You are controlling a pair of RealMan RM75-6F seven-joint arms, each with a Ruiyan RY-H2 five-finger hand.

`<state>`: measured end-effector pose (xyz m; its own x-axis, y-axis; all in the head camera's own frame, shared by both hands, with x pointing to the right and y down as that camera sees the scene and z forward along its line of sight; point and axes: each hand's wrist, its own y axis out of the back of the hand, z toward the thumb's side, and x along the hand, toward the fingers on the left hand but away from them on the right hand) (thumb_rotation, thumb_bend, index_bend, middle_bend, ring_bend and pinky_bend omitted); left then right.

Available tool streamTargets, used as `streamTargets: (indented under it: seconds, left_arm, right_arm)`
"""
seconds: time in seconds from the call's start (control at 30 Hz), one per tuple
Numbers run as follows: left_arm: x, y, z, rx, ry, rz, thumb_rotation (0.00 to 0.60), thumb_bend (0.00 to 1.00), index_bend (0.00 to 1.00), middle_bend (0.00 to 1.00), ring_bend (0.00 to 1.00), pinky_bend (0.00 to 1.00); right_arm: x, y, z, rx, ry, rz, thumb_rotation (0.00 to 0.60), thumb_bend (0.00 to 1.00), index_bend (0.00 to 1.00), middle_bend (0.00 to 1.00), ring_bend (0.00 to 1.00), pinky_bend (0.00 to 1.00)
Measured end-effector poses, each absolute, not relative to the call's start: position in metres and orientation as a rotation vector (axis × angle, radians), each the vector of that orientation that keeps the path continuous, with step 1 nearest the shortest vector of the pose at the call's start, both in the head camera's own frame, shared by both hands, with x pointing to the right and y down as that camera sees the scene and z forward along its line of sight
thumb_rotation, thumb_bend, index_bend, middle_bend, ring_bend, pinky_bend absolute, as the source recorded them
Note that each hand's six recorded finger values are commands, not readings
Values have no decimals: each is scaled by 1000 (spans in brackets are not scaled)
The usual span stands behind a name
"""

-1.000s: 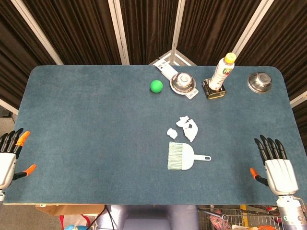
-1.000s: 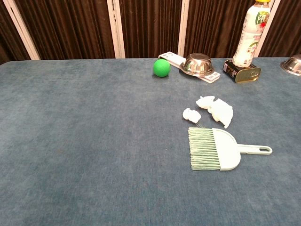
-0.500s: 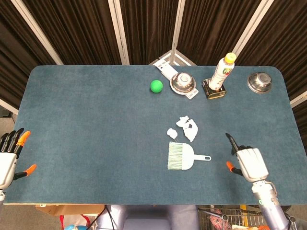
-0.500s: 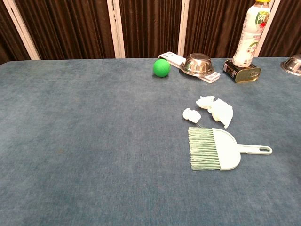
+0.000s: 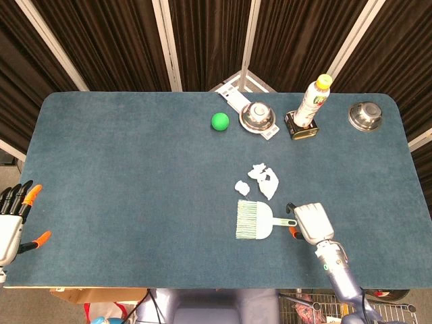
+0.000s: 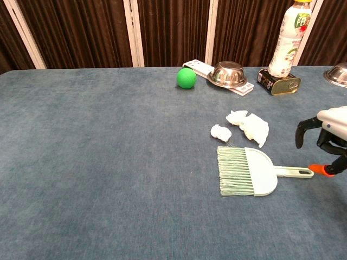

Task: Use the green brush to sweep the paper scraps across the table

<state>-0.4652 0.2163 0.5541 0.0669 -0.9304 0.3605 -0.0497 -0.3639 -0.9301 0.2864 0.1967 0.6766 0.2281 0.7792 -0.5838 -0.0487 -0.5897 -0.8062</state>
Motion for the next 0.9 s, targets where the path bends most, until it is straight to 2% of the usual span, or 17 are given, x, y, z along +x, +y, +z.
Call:
streamTargets:
  seconds: [0.9]
  left_arm:
    - [-465,216,555,-1560,1017,-1407,600,0,0,0,0,0]
  right_arm:
    - [271,202,713,-1799,-655,1527,600,282,481,933,953,877]
